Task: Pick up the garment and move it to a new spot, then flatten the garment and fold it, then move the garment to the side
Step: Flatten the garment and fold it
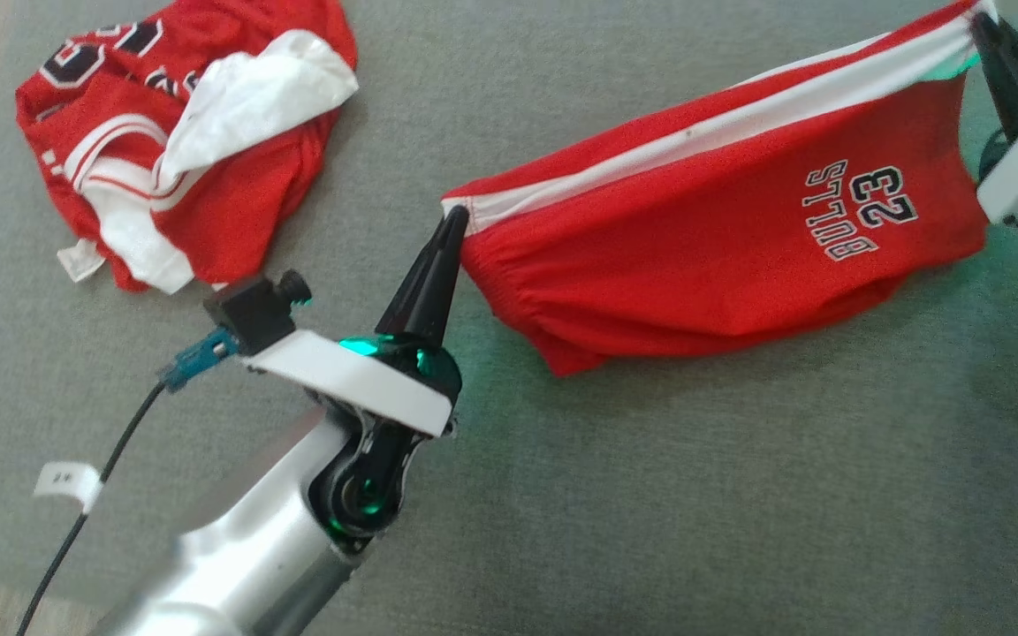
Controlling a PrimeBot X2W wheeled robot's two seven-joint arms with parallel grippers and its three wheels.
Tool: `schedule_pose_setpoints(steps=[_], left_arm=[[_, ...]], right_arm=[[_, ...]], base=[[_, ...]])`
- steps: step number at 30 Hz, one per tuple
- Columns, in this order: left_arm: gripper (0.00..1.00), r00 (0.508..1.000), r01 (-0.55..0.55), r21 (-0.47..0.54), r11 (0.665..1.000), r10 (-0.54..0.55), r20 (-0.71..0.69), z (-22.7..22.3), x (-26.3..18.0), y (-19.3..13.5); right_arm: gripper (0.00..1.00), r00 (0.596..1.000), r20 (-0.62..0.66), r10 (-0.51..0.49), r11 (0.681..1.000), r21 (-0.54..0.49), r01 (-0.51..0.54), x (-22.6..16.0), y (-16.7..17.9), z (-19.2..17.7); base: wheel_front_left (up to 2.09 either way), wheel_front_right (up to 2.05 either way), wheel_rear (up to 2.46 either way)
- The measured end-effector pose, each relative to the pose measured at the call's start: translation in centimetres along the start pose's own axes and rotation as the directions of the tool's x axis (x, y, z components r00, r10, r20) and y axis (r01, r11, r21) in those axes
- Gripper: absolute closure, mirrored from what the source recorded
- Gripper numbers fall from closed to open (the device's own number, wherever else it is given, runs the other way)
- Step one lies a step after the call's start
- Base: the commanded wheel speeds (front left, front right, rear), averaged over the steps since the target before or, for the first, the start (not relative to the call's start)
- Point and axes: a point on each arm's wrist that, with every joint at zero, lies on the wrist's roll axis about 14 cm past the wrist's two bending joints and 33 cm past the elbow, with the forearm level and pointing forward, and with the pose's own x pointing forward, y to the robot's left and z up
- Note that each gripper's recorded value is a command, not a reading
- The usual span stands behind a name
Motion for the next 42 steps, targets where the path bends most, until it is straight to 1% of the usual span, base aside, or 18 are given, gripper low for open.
schedule_pose_setpoints(steps=[2, 3, 4, 5, 6, 7, 8, 9, 10, 12, 15, 18, 20, 23, 25, 31, 35, 42], left_arm=[[1.0, 1.0, -0.018, -0.003, 1.0, 0.018, -0.004, 0.0, 0.3, 0.7], [0.96, 1.0, -0.027, -0.003, 1.0, 0.027, -0.007, 0.0, 0.4, 1.0], [0.8, 0.999, -0.036, -0.007, 0.999, 0.036, -0.007, 0.0, 0.4, 1.3], [0.8, 0.999, -0.043, -0.008, 0.999, 0.043, -0.01, -0.1, 0.5, 1.6], [0.79, 0.999, -0.051, -0.011, 0.999, 0.051, -0.01, -0.1, 0.5, 1.9], [0.66, 0.998, -0.058, -0.011, 0.998, 0.058, -0.008, 0.0, 0.6, 2.1], [0.27, 0.998, -0.064, -0.009, 0.998, 0.064, -0.007, 0.0, 0.6, 2.3], [0.11, 0.998, -0.07, -0.011, 0.998, 0.069, -0.008, 0.0, 0.6, 2.5], [0.0, 0.997, -0.073, -0.019, 0.997, 0.073, -0.008, -0.1, 0.6, 2.6], [0.0, 0.998, -0.07, -0.025, 0.997, 0.07, -0.005, 0.0, 0.6, 2.4], [0.0, 0.998, -0.064, 0.01, 0.998, 0.063, 0.029, 1.1, 0.5, 2.2], [0.0, 0.994, -0.083, 0.157, 0.984, 0.071, 0.082, 2.9, -0.3, 2.8], [0.0, 0.987, -0.131, 0.288, 0.949, 0.096, 0.131, 4.2, -1.3, 3.8], [0.0, 0.962, -0.244, 0.469, 0.849, 0.149, 0.231, 6.0, -3.1, 4.5], [0.0, 0.937, -0.309, 0.532, 0.788, 0.156, 0.313, 7.1, -4.1, 3.8], [0.0, 0.881, -0.432, 0.612, 0.662, 0.166, 0.442, 7.7, -7.4, 2.3], [0.0, 0.861, -0.479, 0.63, 0.611, 0.191, 0.47, 7.5, -9.5, 2.3], [0.0, 0.833, -0.533, 0.615, 0.582, 0.232, 0.502, 7.6, -11.8, 2.7]], right_arm=[[1.0, 0.999, -0.035, 0.01, 1.0, -0.01, -0.01, 1.5, 0.3, -0.9], [1.0, 0.999, -0.049, 0.015, 1.0, -0.013, -0.015, 2.1, 0.4, -1.3], [1.0, 0.998, -0.063, 0.018, 1.0, -0.014, -0.019, 2.6, 0.6, -1.8], [0.98, 0.997, -0.074, 0.022, 1.0, -0.015, -0.023, 3.1, 0.7, -2.2], [0.89, 0.996, -0.081, 0.027, 0.999, -0.016, -0.028, 3.5, 0.9, -2.5], [0.67, 0.996, -0.088, 0.03, 0.999, -0.014, -0.031, 3.8, 1.1, -2.8], [0.22, 0.995, -0.092, 0.033, 0.999, -0.014, -0.034, 4.0, 1.2, -3.1], [0.0, 0.995, -0.09, 0.034, 0.999, -0.006, -0.034, 4.1, 1.3, -3.2], [0.0, 0.996, -0.086, 0.034, 0.999, -0.003, -0.034, 4.1, 1.3, -3.3], [0.0, 0.998, -0.06, 0.033, 0.999, 0.008, -0.032, 3.9, 1.3, -3.0], [0.0, 0.999, -0.004, 0.035, 0.999, 0.025, -0.035, 3.3, 1.4, -2.0], [0.0, 0.999, 0.039, 0.031, 0.999, 0.026, -0.032, 1.8, 1.2, -1.7], [0.0, 0.999, 0.044, 0.018, 1.0, 0.024, -0.019, 0.5, 0.8, -2.5], [0.0, 1.0, 0.023, -0.005, 1.0, 0.029, 0.005, -1.6, 0.3, -4.6], [0.0, 1.0, 0.009, -0.021, 0.999, 0.024, 0.021, -2.5, 0.0, -5.6], [0.0, 0.997, -0.007, -0.074, 0.997, -0.01, 0.074, -2.5, -1.3, -6.2], [0.0, 0.994, -0.058, -0.095, 0.995, -0.041, 0.092, -1.3, -1.5, -7.0], [0.0, 0.98, -0.164, -0.114, 0.993, -0.059, 0.106, 0.8, -1.0, -8.8]], base=[[0.0, 0.0, 0.0], [0.0, 0.0, 0.0], [0.0, 0.0, 0.0], [0.0, 0.0, 0.0], [0.0, 0.0, 0.0], [0.0, 0.0, 0.0], [0.0, 0.0, 0.0], [0.0, 0.0, 0.0], [0.0, 0.0, 0.0], [0.0, 0.0, 0.0], [0.0, 0.0, 0.0], [0.0, 0.0, 0.0], [0.0, 0.0, 0.0], [0.0, 0.0, 0.0], [0.0, 0.0, 0.0], [0.0, 0.0, 0.0], [0.0, 0.0, 0.0], [0.0, 0.0, 0.0]])
